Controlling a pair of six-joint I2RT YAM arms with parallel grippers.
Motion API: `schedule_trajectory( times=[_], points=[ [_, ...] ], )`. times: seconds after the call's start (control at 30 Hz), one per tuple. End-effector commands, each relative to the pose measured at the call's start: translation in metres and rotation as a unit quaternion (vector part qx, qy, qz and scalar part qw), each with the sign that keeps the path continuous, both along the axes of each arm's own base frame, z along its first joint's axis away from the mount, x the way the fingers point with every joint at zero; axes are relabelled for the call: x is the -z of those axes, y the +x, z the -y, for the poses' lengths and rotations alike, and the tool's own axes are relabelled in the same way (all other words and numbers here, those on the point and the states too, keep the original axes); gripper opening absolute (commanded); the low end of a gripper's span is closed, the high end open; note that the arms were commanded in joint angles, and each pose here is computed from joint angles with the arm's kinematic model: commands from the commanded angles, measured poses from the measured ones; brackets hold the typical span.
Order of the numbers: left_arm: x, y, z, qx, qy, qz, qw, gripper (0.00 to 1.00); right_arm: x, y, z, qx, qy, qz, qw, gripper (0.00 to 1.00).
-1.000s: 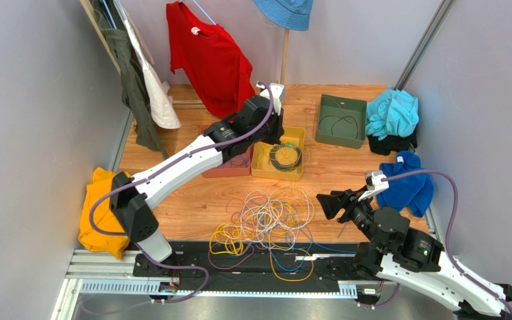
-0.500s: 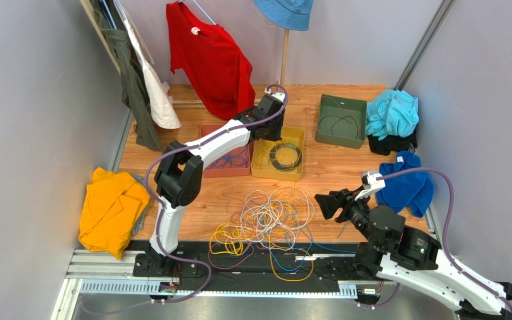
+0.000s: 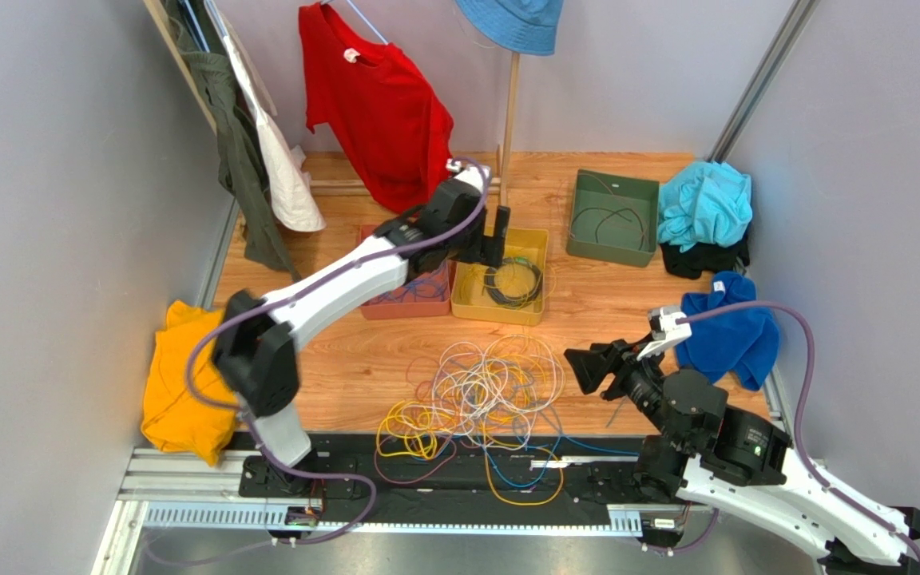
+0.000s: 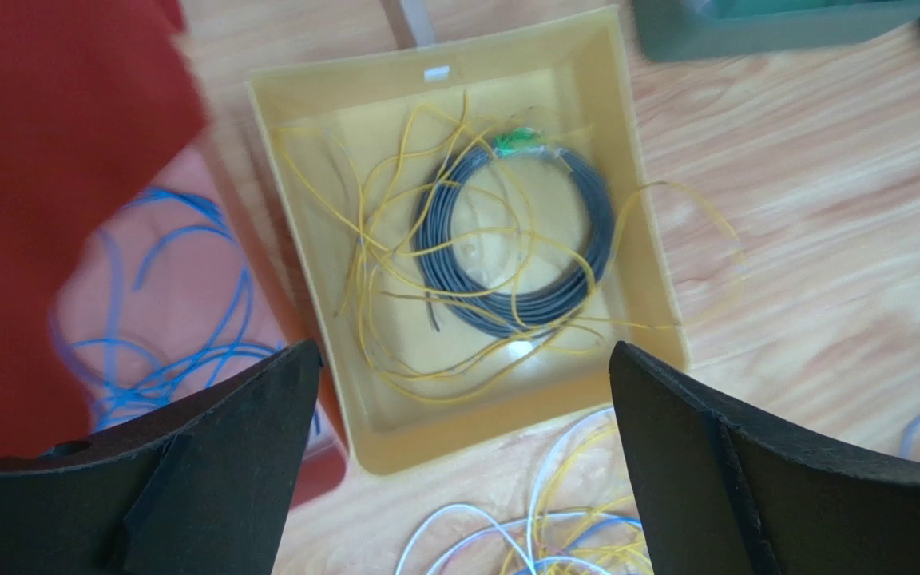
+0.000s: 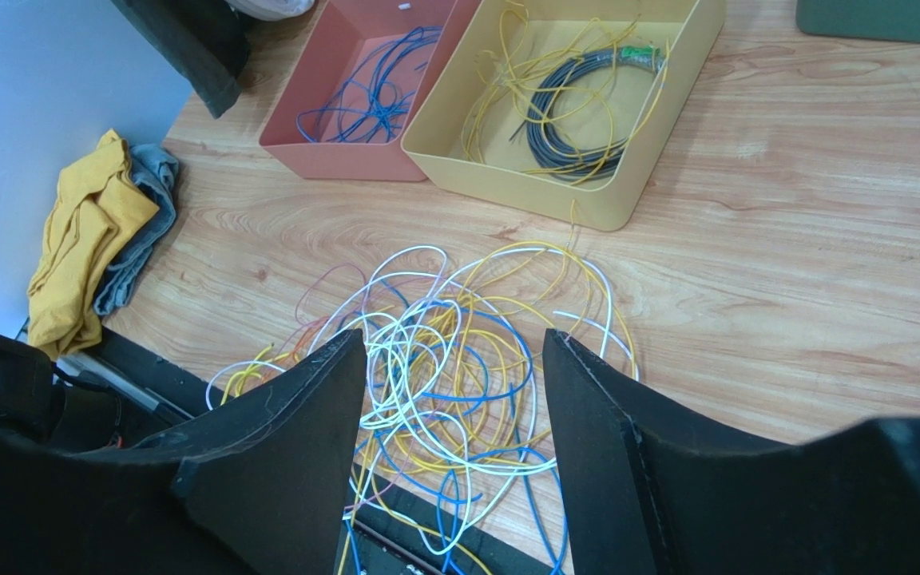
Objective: Untangle the cables
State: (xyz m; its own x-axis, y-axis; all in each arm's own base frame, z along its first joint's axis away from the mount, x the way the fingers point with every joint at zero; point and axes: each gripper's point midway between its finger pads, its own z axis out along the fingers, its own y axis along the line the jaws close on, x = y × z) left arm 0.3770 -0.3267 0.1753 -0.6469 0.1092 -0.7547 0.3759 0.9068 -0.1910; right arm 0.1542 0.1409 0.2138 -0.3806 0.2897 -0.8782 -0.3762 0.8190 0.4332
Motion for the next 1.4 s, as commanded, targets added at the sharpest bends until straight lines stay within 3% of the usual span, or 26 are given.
schedule_trajectory(
  times=[0.0,0.03,0.07,0.13,0.23,0.33,0.5,0.53,0.57,0.6,0.7,0.83,1.0,1.23,1.37],
  points=[
    [-0.086,-0.037,-0.030,-0.026,-0.037,0.104,0.994,0.99,-0.006,-0.001,-0.007,-0.007,0.033,0.003,0.999,0.60],
    [-0.105,-0.050,-0.042,-0.037,-0.047,0.126,0.990,0.99,-0.006,-0.002,-0.007,-0.010,0.036,0.001,0.999,0.60],
    [-0.088,-0.061,-0.051,-0.044,-0.036,0.115,0.992,0.99,-0.006,-0.003,-0.008,-0.011,0.040,-0.001,0.999,0.60],
    [-0.100,-0.085,-0.065,-0.049,-0.062,0.126,0.989,0.99,-0.004,-0.004,-0.008,-0.013,0.041,-0.005,0.999,0.59],
    [-0.075,-0.126,-0.081,-0.043,-0.070,0.100,0.992,0.99,-0.002,-0.007,-0.011,-0.022,0.047,-0.011,0.999,0.59],
    [-0.038,-0.168,-0.091,-0.035,-0.075,0.057,0.995,0.93,0.002,-0.008,-0.015,-0.030,0.046,-0.018,0.998,0.59],
    [0.040,-0.218,-0.096,-0.035,-0.087,-0.037,0.995,0.68,0.009,-0.008,-0.019,-0.030,0.041,-0.027,0.998,0.58],
    [0.047,-0.223,-0.094,-0.034,-0.092,-0.048,0.994,0.61,0.009,-0.008,-0.021,-0.032,0.044,-0.029,0.998,0.58],
    [0.063,-0.229,-0.097,-0.040,-0.088,-0.065,0.993,0.44,0.007,-0.009,-0.022,-0.034,0.047,-0.030,0.998,0.58],
    [0.067,-0.235,-0.096,-0.034,-0.089,-0.070,0.993,0.42,0.008,-0.009,-0.023,-0.035,0.049,-0.034,0.998,0.57],
    [0.075,-0.244,-0.103,-0.043,-0.094,-0.073,0.992,0.42,0.011,-0.012,-0.024,-0.040,0.050,-0.044,0.997,0.57],
    [0.091,-0.252,-0.118,-0.064,-0.100,-0.087,0.989,0.60,0.019,-0.012,-0.027,-0.041,0.048,-0.055,0.996,0.57],
    [0.113,-0.259,-0.129,-0.080,-0.098,-0.105,0.986,0.73,0.028,-0.011,-0.034,-0.045,0.039,-0.064,0.996,0.56],
    [0.123,-0.260,-0.126,-0.078,-0.097,-0.112,0.986,0.74,0.067,-0.002,-0.044,-0.031,-0.031,-0.096,0.994,0.57],
    [0.120,-0.259,-0.122,-0.069,-0.106,-0.107,0.986,0.74,0.096,0.012,-0.040,0.018,-0.070,-0.113,0.991,0.59]
  ],
)
